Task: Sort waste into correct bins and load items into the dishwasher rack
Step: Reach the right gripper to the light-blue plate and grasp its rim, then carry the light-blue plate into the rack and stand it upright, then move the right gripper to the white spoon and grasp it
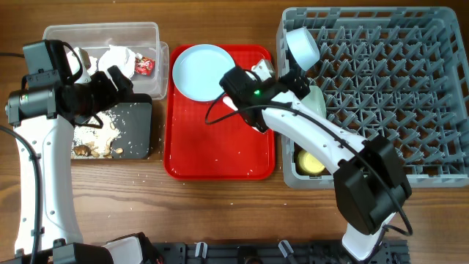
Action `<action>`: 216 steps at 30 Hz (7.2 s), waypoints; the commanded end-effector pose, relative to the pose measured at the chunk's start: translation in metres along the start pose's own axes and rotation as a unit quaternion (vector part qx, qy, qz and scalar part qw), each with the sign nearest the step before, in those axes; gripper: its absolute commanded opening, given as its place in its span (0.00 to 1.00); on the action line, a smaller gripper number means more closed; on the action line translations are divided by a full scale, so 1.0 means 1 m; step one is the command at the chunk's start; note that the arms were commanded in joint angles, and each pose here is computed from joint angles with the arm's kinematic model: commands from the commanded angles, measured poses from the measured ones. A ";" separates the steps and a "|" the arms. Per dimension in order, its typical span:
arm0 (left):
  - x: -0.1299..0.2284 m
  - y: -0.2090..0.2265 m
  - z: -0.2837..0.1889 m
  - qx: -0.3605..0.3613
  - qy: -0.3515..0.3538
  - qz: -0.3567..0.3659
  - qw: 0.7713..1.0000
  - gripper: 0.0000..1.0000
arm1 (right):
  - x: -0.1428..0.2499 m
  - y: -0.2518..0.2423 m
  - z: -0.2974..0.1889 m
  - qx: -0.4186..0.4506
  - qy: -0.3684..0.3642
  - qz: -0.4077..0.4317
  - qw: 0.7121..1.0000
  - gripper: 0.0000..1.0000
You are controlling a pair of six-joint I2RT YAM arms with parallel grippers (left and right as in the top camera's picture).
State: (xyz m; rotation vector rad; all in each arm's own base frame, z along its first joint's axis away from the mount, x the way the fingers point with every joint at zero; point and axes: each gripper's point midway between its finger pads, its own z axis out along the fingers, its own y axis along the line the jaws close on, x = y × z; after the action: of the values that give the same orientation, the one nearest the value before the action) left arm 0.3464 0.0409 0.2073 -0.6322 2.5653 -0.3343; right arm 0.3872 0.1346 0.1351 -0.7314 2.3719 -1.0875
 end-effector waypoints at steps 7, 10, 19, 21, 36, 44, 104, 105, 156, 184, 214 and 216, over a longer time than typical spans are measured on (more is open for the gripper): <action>-0.004 -0.002 -0.008 0.002 -0.013 0.001 1.000 1.00 | -0.123 -0.020 -0.099 -0.334 -0.223 0.149 0.904 0.98; -0.004 -0.002 -0.008 0.002 -0.012 0.001 1.000 1.00 | -0.139 0.009 -0.139 -0.493 -0.270 0.136 0.816 0.96; -0.004 -0.002 -0.008 0.002 -0.013 0.001 1.000 1.00 | -0.143 0.061 -0.070 -0.491 -0.127 0.294 0.810 0.89; -0.004 -0.002 -0.008 0.002 -0.013 0.001 1.000 1.00 | -0.142 0.071 -0.062 -0.491 -0.116 0.291 0.813 0.87; -0.004 -0.002 -0.008 0.002 -0.013 0.001 1.000 1.00 | -0.132 0.120 -0.015 -0.476 -0.016 0.350 0.807 0.70; -0.004 -0.002 -0.008 0.002 -0.013 0.001 1.000 1.00 | -0.126 0.144 0.013 -0.454 0.019 0.369 0.810 0.57; -0.004 -0.002 -0.008 0.002 -0.013 0.001 1.000 1.00 | 0.038 -0.240 0.036 0.157 0.010 0.268 0.951 0.04; -0.004 -0.002 -0.008 0.002 -0.013 0.001 1.000 1.00 | 0.035 -0.236 0.043 0.158 0.011 0.252 0.955 0.04; -0.004 -0.002 -0.008 0.002 -0.013 0.001 1.000 1.00 | -0.103 -0.045 -0.097 -0.558 -0.250 0.238 0.755 0.94; -0.004 -0.002 -0.008 0.002 -0.013 0.001 1.000 1.00 | -0.096 0.111 -0.063 -0.563 -0.054 0.210 0.798 0.87; -0.004 -0.002 -0.008 0.002 -0.013 0.001 1.000 1.00 | -0.054 0.141 0.028 -0.395 0.138 0.383 0.823 0.63; -0.004 -0.002 -0.008 0.002 -0.013 0.001 1.000 1.00 | -0.053 0.142 0.030 -0.394 0.141 0.383 0.823 0.62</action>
State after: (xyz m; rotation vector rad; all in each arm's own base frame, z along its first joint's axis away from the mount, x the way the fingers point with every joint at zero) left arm 0.3464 0.0409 0.2073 -0.6322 2.5653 -0.3343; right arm 0.4046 0.2381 0.0265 0.1504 2.9166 0.2449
